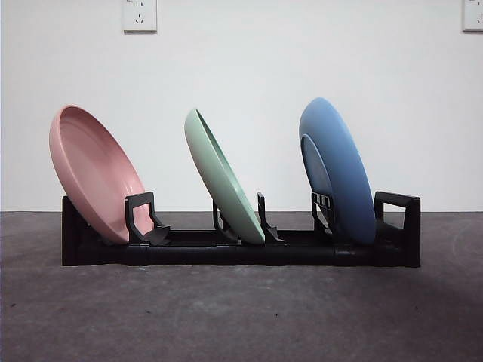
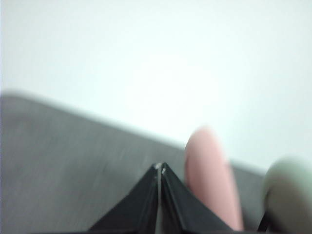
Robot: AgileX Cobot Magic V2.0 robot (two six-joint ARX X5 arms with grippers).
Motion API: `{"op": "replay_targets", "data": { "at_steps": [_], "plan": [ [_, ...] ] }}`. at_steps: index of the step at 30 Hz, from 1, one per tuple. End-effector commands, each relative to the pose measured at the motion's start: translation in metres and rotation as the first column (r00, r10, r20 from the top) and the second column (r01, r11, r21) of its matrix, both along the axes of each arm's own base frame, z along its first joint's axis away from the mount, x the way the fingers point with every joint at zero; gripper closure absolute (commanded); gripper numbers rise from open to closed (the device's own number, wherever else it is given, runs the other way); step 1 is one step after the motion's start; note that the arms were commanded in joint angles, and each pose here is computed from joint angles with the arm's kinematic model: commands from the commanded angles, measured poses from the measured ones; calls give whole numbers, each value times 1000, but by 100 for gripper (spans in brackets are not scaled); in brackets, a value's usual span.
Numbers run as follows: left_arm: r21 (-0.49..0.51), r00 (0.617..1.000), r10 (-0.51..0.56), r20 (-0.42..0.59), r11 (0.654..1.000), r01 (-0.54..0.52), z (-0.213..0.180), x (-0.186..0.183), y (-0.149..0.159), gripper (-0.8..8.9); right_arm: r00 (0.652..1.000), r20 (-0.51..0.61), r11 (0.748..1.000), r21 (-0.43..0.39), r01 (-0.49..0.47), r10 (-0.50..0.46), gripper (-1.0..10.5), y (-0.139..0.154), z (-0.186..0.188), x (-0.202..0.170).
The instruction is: Place the plate
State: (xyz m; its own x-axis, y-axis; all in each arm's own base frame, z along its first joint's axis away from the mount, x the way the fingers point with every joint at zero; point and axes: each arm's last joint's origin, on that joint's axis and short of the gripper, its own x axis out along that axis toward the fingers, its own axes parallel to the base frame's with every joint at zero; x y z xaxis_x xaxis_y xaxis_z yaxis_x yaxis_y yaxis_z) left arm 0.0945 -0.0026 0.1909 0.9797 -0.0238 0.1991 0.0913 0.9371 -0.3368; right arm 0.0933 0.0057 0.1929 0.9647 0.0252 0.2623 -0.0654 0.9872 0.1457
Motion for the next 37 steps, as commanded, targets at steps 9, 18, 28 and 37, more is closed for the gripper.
{"op": "replay_targets", "data": {
  "at_steps": [9, 18, 28, 37],
  "plan": [
    [-80, 971, -17, 237, 996, 37, 49, -16, 0, 806, 981, 190, 991, 113, -68, 46, 932, -1, 45, -15],
    [-44, 998, -41, -53, 998, 39, 124, -38, 0, 803, 992, -103, 993, 97, -68, 78, 932, -1, 102, -34],
    [-12, 880, -123, -458, 991, 132, 165, -23, -3, 803, 846, -477, 971, 123, -207, 240, 932, 5, 140, -21],
    [-15, 581, -113, -806, 985, 171, 177, -8, -4, 803, 551, -802, 970, 147, -195, 233, 932, 8, 164, 2]
  ]
}}
